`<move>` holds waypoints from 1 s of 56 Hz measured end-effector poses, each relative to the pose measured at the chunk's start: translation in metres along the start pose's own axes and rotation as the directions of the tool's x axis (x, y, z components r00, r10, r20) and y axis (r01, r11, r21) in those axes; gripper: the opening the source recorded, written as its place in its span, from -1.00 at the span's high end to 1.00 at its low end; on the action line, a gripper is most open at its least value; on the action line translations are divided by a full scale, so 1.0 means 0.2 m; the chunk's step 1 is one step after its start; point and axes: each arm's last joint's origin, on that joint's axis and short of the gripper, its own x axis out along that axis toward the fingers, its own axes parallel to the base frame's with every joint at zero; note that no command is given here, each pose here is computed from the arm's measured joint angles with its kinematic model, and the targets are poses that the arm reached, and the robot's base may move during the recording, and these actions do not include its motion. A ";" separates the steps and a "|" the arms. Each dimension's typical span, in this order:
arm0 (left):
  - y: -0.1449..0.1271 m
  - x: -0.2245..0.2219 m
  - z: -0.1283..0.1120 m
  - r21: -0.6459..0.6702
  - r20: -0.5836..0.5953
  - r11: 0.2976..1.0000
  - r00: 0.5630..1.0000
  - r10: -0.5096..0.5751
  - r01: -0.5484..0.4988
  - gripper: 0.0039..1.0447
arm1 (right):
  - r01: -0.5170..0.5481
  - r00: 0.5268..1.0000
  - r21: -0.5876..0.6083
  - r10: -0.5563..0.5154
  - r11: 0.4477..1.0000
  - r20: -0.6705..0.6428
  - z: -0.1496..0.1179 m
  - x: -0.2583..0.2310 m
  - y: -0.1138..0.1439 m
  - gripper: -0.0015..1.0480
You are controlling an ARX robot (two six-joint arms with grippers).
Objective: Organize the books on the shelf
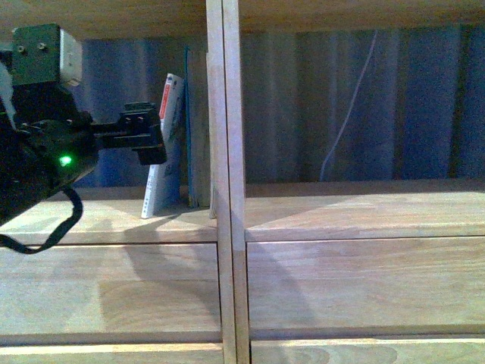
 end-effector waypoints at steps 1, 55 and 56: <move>0.00 -0.01 0.01 -0.004 -0.005 1.000 1.000 0.001 -0.001 -0.86 | 0.007 1.000 -0.007 -0.007 1.000 -0.001 0.00 0.00 0.00 -0.86; 0.01 -1.09 0.21 -0.108 -0.270 0.988 0.960 0.077 -0.110 -0.67 | 0.441 0.869 -0.668 -0.473 0.599 0.148 -0.09 0.01 -0.02 -0.53; 0.02 -1.10 0.20 -0.073 -0.287 0.986 0.950 0.123 -0.150 -0.60 | 0.460 0.851 -0.661 -0.507 0.593 0.138 -0.11 0.00 -0.04 -0.46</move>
